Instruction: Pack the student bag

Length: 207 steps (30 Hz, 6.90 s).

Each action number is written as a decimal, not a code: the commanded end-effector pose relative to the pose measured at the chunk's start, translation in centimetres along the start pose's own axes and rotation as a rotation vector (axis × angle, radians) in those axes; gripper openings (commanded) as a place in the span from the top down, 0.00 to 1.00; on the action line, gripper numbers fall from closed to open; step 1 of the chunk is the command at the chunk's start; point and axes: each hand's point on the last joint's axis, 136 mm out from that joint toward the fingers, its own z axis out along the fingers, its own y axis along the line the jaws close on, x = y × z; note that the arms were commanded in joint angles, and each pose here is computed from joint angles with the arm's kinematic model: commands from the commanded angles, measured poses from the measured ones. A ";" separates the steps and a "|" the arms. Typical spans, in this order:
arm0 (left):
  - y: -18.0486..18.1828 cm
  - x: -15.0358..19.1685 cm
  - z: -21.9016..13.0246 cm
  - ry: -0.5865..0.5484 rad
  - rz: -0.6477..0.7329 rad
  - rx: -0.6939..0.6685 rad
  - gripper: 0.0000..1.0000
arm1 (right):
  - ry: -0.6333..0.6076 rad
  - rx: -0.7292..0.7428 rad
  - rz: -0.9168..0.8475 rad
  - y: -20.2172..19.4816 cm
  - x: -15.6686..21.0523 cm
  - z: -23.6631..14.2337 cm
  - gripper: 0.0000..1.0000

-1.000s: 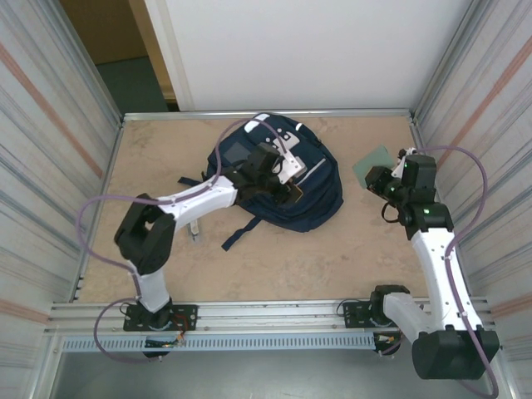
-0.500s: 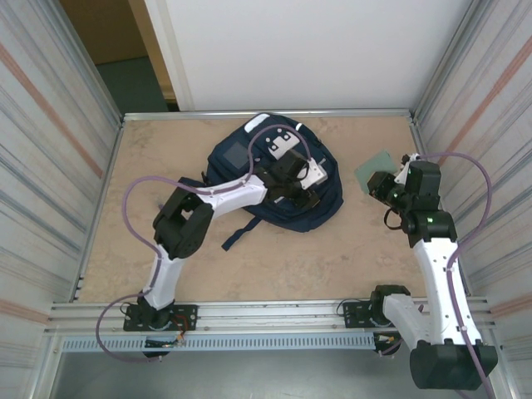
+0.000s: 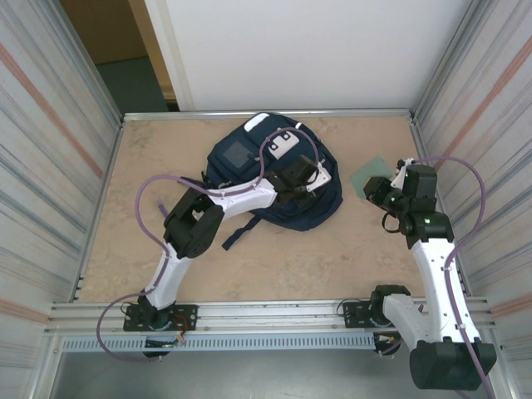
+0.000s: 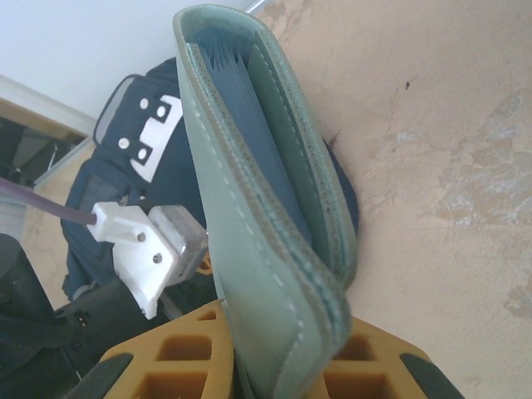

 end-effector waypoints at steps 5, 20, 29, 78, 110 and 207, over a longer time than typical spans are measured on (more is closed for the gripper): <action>1.5 -6.0 -10.7 -0.170 0.105 0.041 1.00 | 0.042 -0.144 -0.116 2.5 1.6 0.7 0.87; 11.8 -10.9 -24.2 -0.501 -0.021 0.224 1.00 | -0.056 -0.467 -1.191 13.5 8.8 -0.4 0.93; 11.7 -12.3 -25.4 -0.540 -0.040 0.250 1.00 | -0.146 -0.161 -1.884 16.5 10.0 8.6 0.95; 11.9 -12.2 -25.8 -0.612 -0.150 0.252 1.00 | -0.196 -0.115 -2.013 15.0 11.6 23.1 0.43; 9.0 -14.5 -25.7 -0.643 -0.206 0.416 1.00 | 0.126 -0.467 -0.497 15.2 14.0 26.4 0.88; 11.1 13.9 -9.4 -0.047 -1.327 0.054 0.99 | 0.288 0.186 -0.266 -1.1 5.9 22.9 0.46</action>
